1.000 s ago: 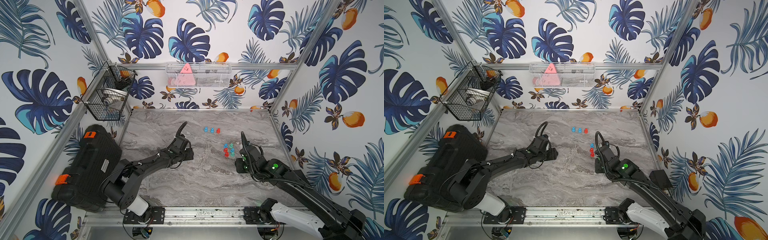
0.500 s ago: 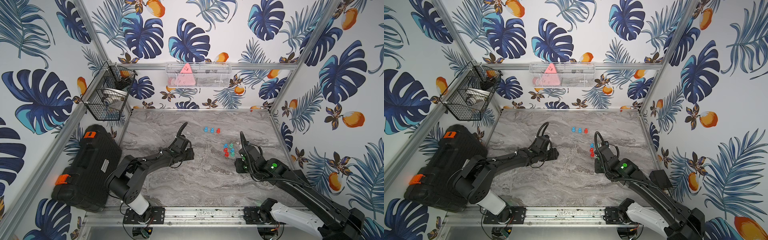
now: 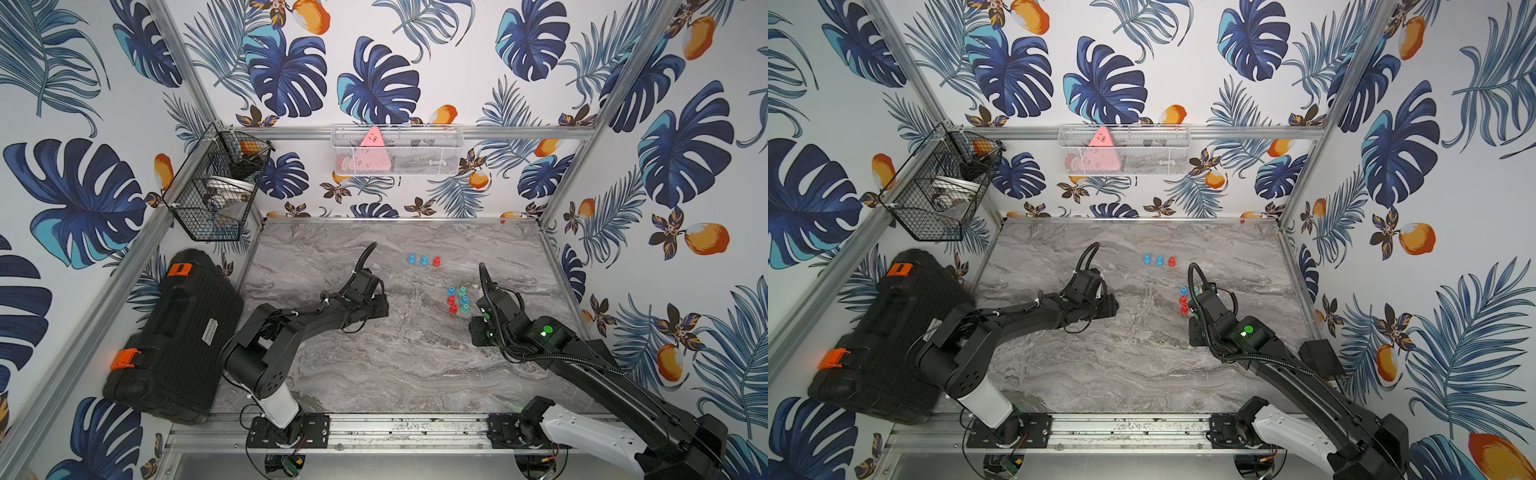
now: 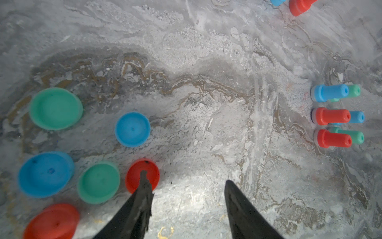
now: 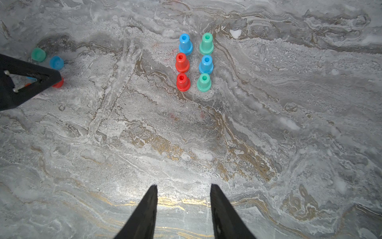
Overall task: Close the stamp cap
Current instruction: Move the cover to the center of the board.
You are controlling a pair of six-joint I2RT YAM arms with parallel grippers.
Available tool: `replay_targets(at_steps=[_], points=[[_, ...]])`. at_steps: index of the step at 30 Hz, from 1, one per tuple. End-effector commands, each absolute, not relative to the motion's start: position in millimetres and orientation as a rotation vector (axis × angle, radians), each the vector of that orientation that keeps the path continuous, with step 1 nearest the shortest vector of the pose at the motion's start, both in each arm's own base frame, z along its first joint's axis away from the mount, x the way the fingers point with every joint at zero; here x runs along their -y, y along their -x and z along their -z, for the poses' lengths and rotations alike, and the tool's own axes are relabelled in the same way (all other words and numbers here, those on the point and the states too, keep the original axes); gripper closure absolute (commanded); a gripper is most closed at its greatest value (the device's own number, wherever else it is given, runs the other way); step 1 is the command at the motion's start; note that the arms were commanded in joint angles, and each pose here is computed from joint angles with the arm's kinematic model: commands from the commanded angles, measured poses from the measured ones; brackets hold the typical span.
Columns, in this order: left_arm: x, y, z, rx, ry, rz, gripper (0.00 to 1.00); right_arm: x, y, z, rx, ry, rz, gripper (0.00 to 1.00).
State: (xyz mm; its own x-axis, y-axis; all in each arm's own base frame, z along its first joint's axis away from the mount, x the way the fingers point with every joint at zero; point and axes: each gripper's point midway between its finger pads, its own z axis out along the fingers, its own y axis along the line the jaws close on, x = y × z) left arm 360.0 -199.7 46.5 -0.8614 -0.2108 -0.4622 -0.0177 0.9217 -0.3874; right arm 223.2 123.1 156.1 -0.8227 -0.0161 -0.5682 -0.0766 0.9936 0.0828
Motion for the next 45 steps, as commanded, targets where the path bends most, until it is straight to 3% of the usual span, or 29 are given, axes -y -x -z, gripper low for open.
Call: replay_targets(at_steps=[1,26,45], points=[[200,-366,-46,-2.555,0.167,0.503,0.39,-123,-225,-159,-2.526,0.044,-0.133,0.55],[211,-356,-19,-2.607,0.166,0.576,0.4,-123,-225,-161,-2.514,0.043,-0.141,0.55],[269,-330,-4,-2.656,0.016,0.587,0.41,-122,-225,-163,-2.5,0.042,-0.15,0.55]])
